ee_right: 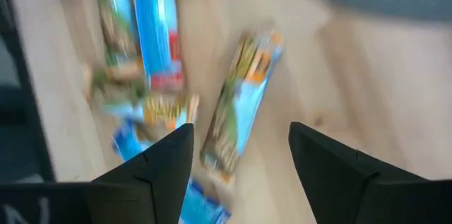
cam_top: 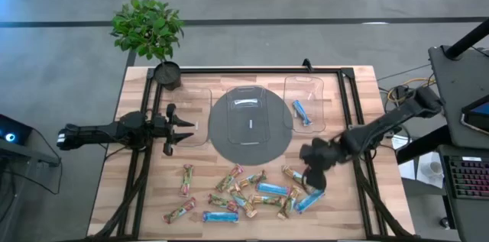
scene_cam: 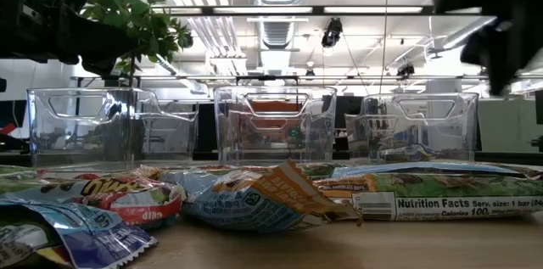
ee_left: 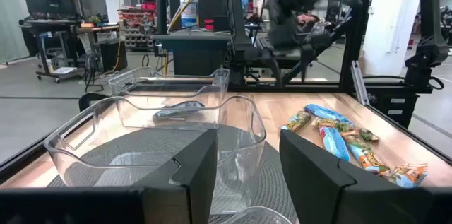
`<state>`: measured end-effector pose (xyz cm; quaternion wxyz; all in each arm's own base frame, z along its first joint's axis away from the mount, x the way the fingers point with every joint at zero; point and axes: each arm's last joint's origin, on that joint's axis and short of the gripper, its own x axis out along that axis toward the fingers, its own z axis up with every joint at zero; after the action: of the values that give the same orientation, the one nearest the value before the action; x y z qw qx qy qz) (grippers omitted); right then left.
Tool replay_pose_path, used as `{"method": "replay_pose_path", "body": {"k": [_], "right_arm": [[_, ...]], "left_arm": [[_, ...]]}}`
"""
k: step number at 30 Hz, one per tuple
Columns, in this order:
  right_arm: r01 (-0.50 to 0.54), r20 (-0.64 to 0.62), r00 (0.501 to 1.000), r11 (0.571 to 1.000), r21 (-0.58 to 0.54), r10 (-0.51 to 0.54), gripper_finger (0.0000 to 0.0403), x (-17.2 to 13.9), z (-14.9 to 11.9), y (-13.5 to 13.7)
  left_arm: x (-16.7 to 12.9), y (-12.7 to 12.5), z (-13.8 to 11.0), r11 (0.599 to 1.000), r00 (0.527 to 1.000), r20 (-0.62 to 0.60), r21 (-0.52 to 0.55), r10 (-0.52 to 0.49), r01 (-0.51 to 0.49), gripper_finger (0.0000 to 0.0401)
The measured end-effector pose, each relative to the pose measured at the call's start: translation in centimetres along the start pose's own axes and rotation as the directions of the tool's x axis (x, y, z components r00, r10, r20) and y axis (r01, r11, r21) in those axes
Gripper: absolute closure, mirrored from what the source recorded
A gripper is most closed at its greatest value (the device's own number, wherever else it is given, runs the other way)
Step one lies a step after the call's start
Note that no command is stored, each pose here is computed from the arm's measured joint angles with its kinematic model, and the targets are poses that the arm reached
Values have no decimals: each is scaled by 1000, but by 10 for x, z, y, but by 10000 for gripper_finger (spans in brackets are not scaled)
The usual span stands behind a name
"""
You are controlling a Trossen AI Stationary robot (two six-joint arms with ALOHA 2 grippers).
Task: Pick and place Granola Bars by type
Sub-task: Put the yellow granola bar into the middle transparent bin
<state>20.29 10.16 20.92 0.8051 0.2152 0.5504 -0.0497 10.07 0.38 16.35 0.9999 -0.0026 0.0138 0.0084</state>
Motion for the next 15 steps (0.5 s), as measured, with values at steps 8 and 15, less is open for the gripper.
{"method": "replay_pose_path", "body": {"k": [8,15], "right_arm": [[120,-56,991,992,31,-118,179,56,-5,13],[207,-73,977,969,135,-199,181,90,-6,12]], "left_arm": [[0,0,0,1000,1000,1,0,0,0,263],[0,0,0,1000,1000,1,0,0,0,263]]}}
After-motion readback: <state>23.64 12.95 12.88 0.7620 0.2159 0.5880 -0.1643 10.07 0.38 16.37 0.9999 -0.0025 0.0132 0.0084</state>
